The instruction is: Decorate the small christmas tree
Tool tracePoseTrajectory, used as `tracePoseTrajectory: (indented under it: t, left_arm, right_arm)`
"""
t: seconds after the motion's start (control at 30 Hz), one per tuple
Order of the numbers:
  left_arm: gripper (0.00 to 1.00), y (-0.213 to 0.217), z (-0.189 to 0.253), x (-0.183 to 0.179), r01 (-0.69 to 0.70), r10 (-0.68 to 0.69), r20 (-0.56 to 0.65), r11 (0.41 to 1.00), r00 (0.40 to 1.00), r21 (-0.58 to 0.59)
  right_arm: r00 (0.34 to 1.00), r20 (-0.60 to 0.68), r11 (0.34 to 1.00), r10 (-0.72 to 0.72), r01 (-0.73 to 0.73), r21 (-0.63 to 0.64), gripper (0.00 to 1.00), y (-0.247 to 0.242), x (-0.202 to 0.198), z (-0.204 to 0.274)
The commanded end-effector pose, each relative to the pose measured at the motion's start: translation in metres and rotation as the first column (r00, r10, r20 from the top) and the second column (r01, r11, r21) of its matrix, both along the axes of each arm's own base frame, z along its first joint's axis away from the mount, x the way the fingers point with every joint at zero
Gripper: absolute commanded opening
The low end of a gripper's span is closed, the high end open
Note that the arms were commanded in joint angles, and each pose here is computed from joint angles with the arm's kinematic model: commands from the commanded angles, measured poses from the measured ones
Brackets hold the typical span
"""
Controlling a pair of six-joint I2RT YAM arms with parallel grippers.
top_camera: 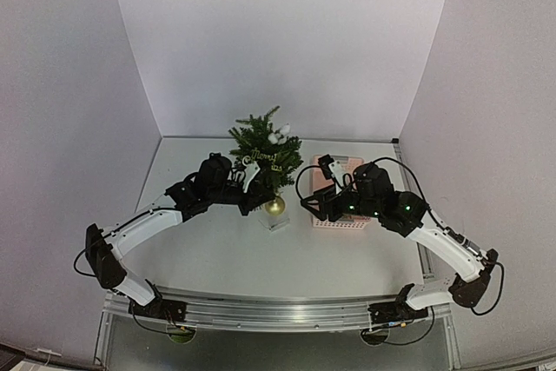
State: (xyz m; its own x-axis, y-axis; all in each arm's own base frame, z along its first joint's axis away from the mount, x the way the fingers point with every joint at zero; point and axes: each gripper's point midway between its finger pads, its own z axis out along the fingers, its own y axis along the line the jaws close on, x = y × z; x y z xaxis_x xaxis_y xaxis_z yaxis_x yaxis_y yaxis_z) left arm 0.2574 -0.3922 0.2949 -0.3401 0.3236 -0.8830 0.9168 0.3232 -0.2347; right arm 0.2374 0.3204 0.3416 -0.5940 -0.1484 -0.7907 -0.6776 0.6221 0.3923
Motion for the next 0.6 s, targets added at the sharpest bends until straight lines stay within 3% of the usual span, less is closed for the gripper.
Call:
tracePoseTrajectory:
  t: [0.0, 0.17, 0.37, 0.57]
  left_arm:
    - [0.00, 0.002, 0.018, -0.013, 0.043, -0.043, -0.006, 0.998, 0.999, -0.038]
    - [0.00, 0.005, 0.016, -0.014, 0.035, -0.035, -0.008, 0.999, 0.999, -0.031]
    - [0.00, 0.011, 0.010, 0.012, -0.070, 0.069, -0.027, 0.997, 0.997, -0.021]
    - [0.00, 0.006, 0.014, 0.017, -0.063, 0.062, -0.026, 0.997, 0.998, -0.032]
  right_arm:
    - [1.000, 0.016, 0.999, 0.011, -0.012, 0.043, 0.58, 0.002, 0.000, 0.011]
    - [1.000, 0.014, 0.999, 0.013, -0.014, 0.047, 0.58, 0.003, -0.001, 0.011]
    - [1.000, 0.018, 0.999, 0.013, -0.014, 0.048, 0.58, 0.003, -0.001, 0.012]
    - [1.000, 0.017, 0.999, 0.011, -0.012, 0.049, 0.58, 0.002, -0.001, 0.013]
